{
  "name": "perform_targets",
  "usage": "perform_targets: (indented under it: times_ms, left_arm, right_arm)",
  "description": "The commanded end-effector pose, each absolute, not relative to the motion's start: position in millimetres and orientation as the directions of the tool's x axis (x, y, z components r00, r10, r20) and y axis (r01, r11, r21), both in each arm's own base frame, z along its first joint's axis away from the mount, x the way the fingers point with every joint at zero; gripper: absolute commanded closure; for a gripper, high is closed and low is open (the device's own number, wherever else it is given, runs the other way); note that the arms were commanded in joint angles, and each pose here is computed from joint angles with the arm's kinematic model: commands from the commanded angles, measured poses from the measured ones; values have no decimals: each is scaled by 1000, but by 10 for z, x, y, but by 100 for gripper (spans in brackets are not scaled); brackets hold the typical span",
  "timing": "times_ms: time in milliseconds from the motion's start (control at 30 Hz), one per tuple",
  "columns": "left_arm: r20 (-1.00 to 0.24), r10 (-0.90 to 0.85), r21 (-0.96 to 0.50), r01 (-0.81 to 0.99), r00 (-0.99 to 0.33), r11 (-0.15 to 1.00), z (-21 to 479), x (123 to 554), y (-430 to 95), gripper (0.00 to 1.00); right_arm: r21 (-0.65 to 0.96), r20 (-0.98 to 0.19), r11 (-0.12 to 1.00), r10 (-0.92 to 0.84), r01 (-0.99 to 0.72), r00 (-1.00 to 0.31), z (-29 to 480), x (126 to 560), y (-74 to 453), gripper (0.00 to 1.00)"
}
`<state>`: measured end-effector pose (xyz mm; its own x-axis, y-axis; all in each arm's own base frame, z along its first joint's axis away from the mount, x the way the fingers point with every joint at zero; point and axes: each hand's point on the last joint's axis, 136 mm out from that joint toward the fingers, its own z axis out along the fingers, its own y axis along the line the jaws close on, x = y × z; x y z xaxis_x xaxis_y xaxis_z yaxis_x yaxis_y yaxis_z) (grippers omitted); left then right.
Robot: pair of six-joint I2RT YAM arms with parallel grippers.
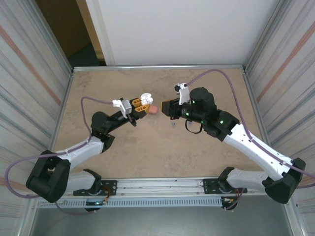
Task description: Insert wireless bluetooth earbuds into charging case
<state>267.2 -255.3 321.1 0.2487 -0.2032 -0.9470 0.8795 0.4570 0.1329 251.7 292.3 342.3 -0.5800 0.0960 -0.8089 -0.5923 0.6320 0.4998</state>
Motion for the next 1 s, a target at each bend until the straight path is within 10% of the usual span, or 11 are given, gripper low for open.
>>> perform_targets:
  times_ms: [0,967]
  left_arm:
    - [-919,-227,188,865,322,466,3415,2654,-2570,100]
    - [-924,-227,180,874,307,451,3399,2674,-2614,100]
  right_arm:
    - [472,-862,607,166,-639,-479,3859,2520,2945,80]
    - [370,-914,677,141,-636,-381,3915,2757,3286,80]
